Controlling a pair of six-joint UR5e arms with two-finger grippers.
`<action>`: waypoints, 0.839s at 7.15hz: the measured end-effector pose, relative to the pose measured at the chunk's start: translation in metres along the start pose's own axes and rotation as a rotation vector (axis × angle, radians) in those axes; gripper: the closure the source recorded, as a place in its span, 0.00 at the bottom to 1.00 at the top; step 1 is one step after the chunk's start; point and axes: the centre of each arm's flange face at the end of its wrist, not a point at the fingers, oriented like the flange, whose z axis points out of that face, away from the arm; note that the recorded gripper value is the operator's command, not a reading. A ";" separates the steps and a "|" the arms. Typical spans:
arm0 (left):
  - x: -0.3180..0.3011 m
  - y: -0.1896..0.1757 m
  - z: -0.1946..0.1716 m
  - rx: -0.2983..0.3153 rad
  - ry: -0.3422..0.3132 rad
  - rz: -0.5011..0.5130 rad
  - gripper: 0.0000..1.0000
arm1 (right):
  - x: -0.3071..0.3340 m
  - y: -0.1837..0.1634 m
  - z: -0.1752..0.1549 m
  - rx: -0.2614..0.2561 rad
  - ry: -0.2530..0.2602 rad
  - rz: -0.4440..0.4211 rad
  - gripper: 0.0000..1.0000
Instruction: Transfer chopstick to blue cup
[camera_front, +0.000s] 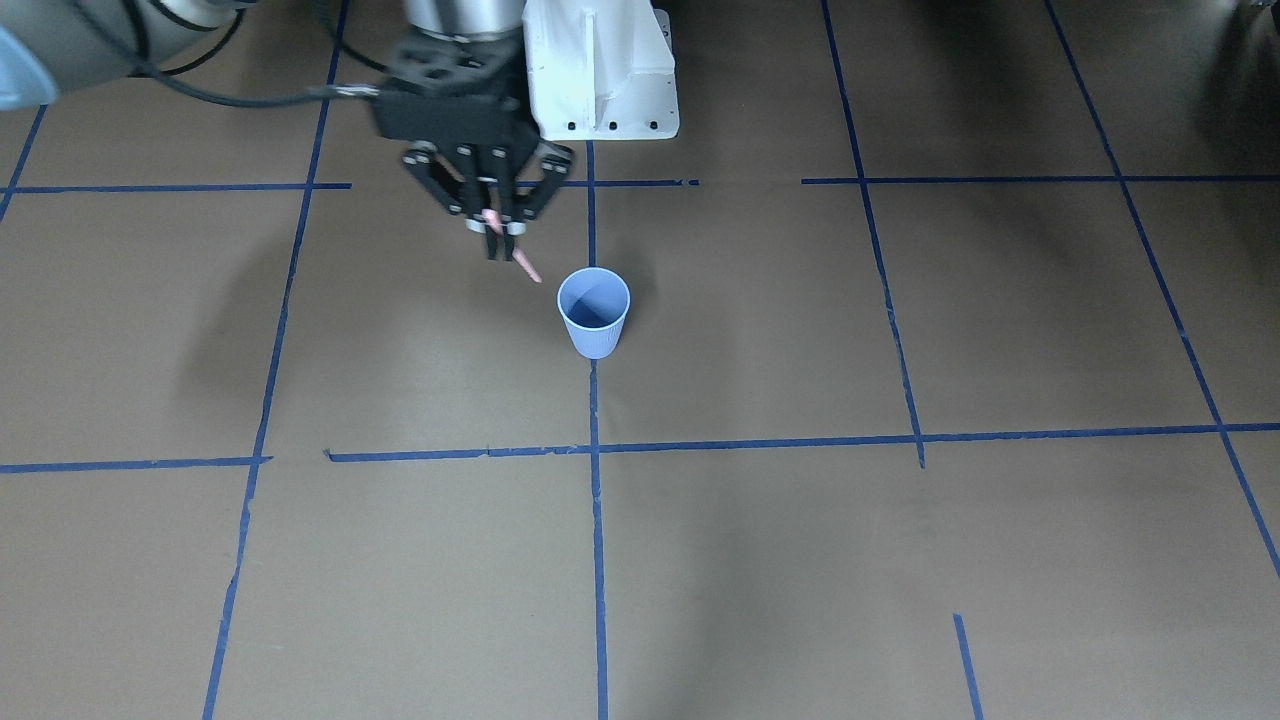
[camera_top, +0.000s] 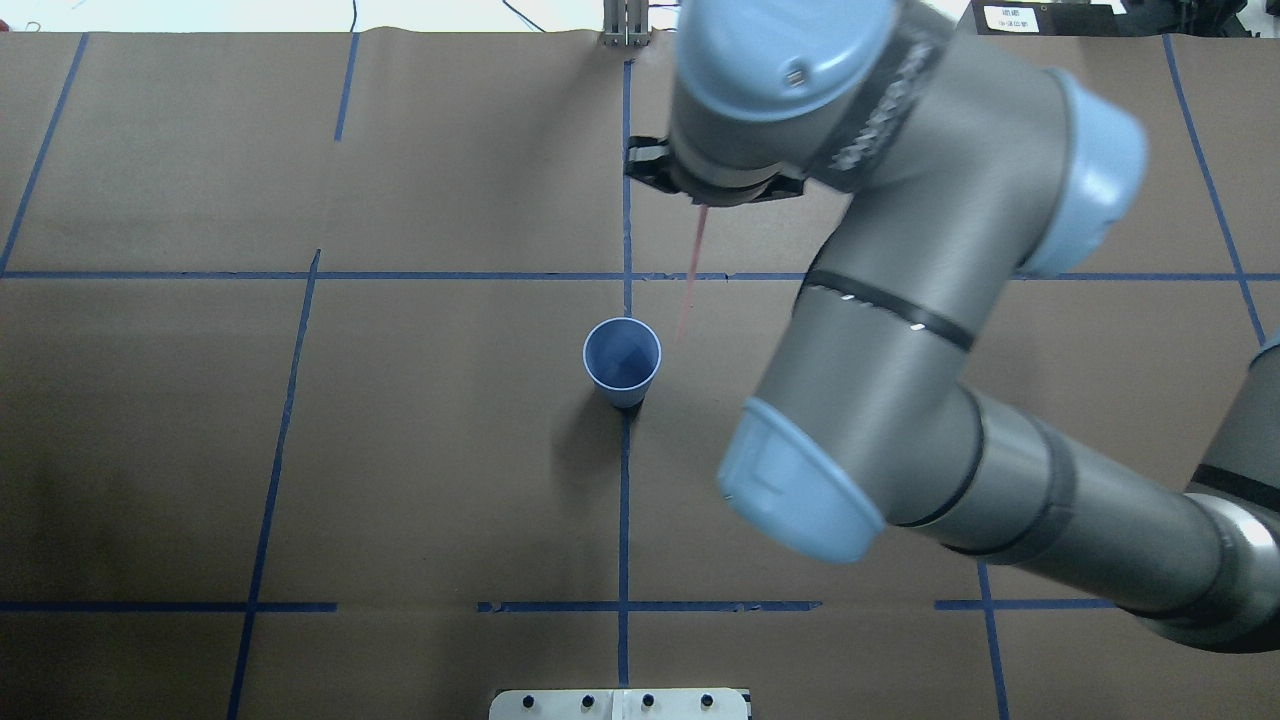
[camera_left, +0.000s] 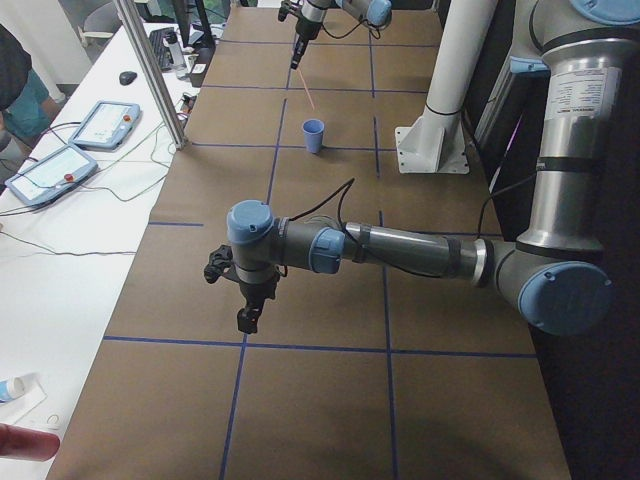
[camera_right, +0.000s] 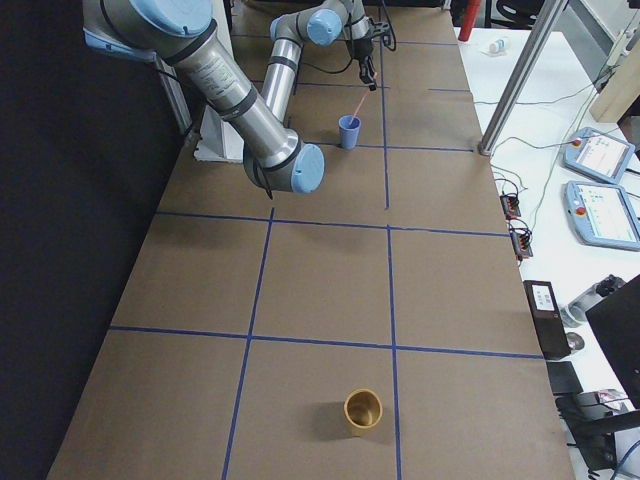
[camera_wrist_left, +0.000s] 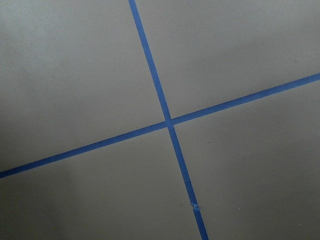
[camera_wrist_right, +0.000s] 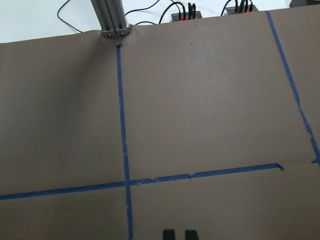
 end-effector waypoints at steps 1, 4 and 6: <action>0.000 -0.001 -0.001 0.002 0.000 0.001 0.00 | -0.018 0.011 0.012 0.005 -0.001 -0.009 0.99; 0.002 -0.003 -0.002 0.006 -0.001 0.004 0.00 | -0.049 0.024 0.032 -0.012 0.018 -0.025 0.02; 0.003 -0.004 -0.004 0.009 -0.001 -0.001 0.00 | -0.052 0.028 0.034 -0.015 0.021 -0.030 0.00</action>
